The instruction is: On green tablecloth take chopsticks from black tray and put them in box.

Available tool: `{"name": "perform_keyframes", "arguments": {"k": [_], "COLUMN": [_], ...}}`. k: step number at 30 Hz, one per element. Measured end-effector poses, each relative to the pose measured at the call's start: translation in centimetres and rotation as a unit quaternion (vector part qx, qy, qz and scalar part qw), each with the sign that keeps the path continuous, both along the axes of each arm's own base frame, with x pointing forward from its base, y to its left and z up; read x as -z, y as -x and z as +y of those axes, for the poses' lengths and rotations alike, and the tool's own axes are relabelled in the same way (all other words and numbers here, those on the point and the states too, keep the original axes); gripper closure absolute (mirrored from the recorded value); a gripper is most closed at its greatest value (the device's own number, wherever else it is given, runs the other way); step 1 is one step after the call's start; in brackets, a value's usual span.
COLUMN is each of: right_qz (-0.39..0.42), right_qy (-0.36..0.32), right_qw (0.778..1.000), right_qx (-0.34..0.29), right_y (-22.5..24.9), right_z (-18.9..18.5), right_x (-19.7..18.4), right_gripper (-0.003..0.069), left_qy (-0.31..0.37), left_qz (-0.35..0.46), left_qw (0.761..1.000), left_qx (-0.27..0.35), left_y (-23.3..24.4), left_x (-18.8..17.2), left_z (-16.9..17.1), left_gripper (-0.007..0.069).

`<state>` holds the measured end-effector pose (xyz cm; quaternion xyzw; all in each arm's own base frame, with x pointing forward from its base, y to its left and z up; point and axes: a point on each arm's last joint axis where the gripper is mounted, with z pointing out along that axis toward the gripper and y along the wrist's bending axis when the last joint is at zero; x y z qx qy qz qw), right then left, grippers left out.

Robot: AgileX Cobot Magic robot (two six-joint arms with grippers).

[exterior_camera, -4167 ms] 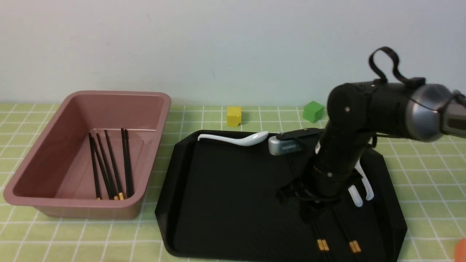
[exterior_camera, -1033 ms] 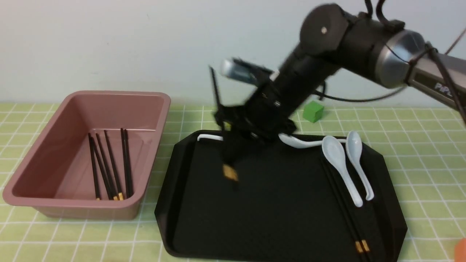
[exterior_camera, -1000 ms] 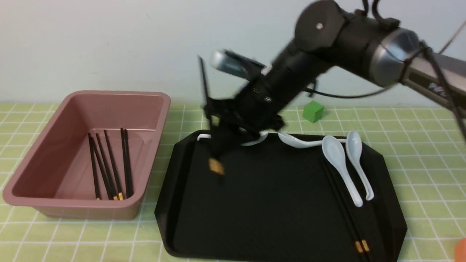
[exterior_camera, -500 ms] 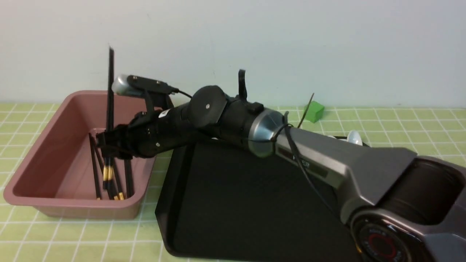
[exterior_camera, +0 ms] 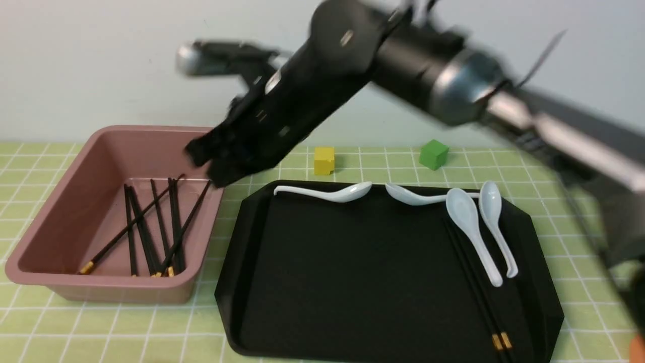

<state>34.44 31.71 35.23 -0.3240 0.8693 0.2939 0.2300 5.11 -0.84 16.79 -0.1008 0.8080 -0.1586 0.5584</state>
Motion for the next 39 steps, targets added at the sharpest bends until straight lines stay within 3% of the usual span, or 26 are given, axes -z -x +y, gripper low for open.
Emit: {"name": "perform_keyframes", "arguments": {"k": [4,9,15,17,21,27,29,33,39], "right_qz": [-0.073,-0.159,-0.192,-0.185,-0.202,-0.304,-0.323,-0.358,-0.358], "right_qy": [0.050,0.059,0.059,0.060,0.029,-0.085,-0.106,-0.145,-0.146], "right_qw": [0.995,0.978,0.970,0.971,0.966,0.932,0.922,0.902,0.902], "right_qx": [0.048,0.117,0.137,0.141,0.156,0.181,0.184,0.190,0.190], "right_y": [2.6,7.3,14.4,17.4,22.6,25.7,26.2,26.9,27.0], "right_z": [-5.7,-11.4,-17.2,-19.4,-23.2,-25.4,-25.7,-26.2,-26.3], "right_x": [-7.0,-13.3,-15.6,-14.8,-9.6,1.4,3.5,5.7,6.3], "right_gripper": [0.0672,0.0670,0.0667,0.0664,0.0664,0.0663,0.0661,0.0657,0.0654], "left_qy": [0.000,0.000,0.000,0.000,0.000,0.000,0.000,0.000,0.000], "left_qz": [0.000,0.000,0.000,0.000,0.000,0.000,0.000,0.000,0.000], "left_qw": [1.000,1.000,1.000,1.000,1.000,1.000,1.000,1.000,1.000], "left_qx": [0.000,0.000,0.000,0.000,0.000,0.000,0.000,0.000,0.000], "left_y": [0.0,0.0,0.0,0.0,0.0,0.0,0.0,0.0,0.0], "left_x": [0.0,0.0,0.0,0.0,0.0,0.0,0.0,0.0,0.0], "left_z": [0.0,0.0,0.0,0.0,0.0,0.0,0.0,0.0,0.0], "left_gripper": [0.0387,0.0387,0.0387,0.0387,0.0387,0.0387,0.0387,0.0387,0.0387]}}
